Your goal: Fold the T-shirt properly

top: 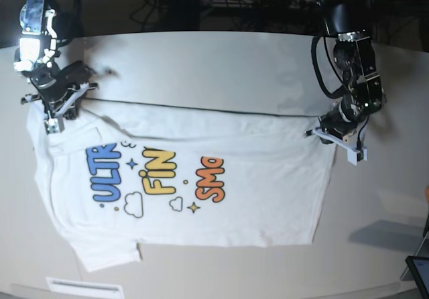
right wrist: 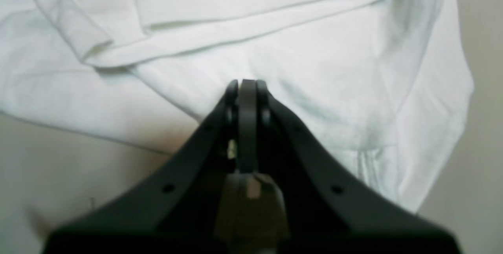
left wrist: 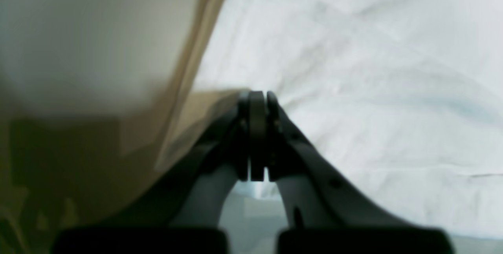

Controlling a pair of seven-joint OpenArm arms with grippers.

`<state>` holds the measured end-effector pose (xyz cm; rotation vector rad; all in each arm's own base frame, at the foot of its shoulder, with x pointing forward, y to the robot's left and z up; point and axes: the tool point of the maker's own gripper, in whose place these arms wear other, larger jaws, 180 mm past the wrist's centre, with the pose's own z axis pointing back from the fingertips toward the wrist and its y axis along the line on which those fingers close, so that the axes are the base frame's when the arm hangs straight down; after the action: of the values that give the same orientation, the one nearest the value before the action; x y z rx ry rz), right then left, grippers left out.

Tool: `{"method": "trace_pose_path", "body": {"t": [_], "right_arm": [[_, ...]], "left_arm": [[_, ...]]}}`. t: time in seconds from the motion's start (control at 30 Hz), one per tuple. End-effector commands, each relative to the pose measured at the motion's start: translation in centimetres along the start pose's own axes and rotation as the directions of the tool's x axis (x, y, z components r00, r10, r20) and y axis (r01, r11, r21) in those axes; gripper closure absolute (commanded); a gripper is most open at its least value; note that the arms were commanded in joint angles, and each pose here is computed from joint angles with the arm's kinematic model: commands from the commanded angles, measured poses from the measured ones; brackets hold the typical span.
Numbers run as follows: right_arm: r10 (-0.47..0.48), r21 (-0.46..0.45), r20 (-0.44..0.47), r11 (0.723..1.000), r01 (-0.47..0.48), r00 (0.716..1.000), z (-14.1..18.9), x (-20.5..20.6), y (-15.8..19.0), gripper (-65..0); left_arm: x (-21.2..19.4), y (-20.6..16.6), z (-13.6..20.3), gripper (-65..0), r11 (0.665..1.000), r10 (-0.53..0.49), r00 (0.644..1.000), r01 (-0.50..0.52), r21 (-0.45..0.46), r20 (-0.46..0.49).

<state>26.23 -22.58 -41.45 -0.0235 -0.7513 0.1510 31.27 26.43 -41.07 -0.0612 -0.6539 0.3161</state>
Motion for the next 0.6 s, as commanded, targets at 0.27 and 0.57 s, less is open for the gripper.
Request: {"method": "trace_pose_path", "body": {"t": [0.27, 0.57], "right_arm": [[0.004, -0.061, -0.059, 0.998, -0.008, 0.998, 2.5, -1.9, -1.9, 0.0], [0.007, -0.05, -0.103, 0.999, -0.012, 0.995, 3.6, -4.2, -1.2, 0.0]], "left_arm": [[-6.9, 1.8, 4.0, 0.0, 0.995, -0.081, 0.989, 0.088, 0.052, -0.124], [-9.4, 5.7, 8.7, 0.0, 0.987, 0.0, 0.995, 0.015, 0.16, -0.098]]}}
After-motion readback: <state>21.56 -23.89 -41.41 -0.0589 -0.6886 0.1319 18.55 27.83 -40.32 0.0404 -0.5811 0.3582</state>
